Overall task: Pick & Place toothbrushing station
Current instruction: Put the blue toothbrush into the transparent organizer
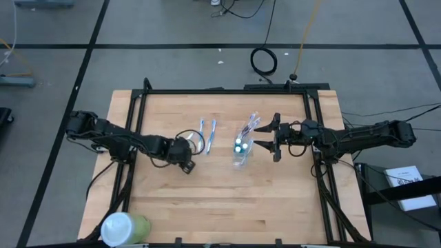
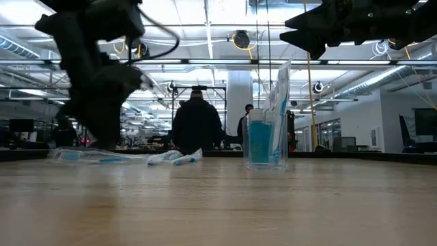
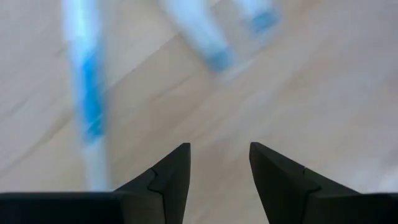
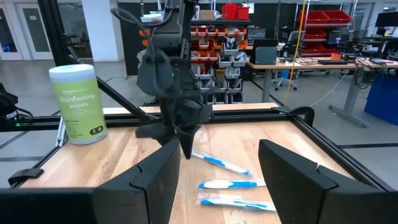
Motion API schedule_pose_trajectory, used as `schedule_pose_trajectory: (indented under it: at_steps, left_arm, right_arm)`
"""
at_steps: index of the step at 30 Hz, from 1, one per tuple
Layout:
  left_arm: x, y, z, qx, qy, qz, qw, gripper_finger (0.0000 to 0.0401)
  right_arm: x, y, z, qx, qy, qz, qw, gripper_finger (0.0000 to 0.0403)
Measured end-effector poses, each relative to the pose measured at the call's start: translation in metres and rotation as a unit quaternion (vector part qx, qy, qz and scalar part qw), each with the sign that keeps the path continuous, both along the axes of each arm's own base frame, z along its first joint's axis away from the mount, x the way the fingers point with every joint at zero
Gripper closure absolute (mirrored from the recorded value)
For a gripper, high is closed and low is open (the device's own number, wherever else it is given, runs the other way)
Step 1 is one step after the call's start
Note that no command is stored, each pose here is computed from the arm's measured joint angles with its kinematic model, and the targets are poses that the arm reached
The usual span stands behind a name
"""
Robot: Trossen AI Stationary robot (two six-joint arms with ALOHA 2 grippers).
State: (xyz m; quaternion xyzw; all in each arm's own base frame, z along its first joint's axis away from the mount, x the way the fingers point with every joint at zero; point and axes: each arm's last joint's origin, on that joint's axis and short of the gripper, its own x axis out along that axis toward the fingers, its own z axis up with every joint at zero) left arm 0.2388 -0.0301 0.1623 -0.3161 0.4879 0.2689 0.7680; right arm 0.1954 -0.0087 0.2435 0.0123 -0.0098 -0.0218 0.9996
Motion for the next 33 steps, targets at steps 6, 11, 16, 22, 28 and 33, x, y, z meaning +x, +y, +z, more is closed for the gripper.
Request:
schedule_pose_trajectory:
  at_steps: [6,11,16,22,28,33]
  left_arm:
    - [-0.003,0.004,0.012,0.027,0.001,0.014,1.0,0.0231]
    - [-0.027,0.01,0.01,0.072,0.114,0.113,0.984,0.0231]
    - [-0.046,0.011,0.009,0.069,0.193,0.18,0.962,0.0231]
    - [-0.049,0.009,-0.004,0.026,0.206,0.194,0.959,0.0231]
    - [-0.037,0.006,-0.017,-0.005,0.181,0.184,0.966,0.0231]
    - [-0.003,0.0,-0.014,-0.028,0.028,0.095,0.995,0.0231]
  right_arm:
    - [0.0,0.0,0.0,0.0,0.0,-0.001,1.0,0.0193]
    - [0.0,0.0,0.0,-0.001,0.0,-0.002,1.0,0.0193]
    - [0.0,0.0,0.0,-0.001,0.0,-0.002,1.0,0.0193]
    - [0.0,0.0,0.0,-0.001,0.0,-0.002,1.0,0.0193]
    - [0.0,0.0,0.0,0.006,-0.001,-0.002,1.0,0.0193]
    - [0.0,0.0,0.0,0.006,-0.002,-0.002,1.0,0.0193]
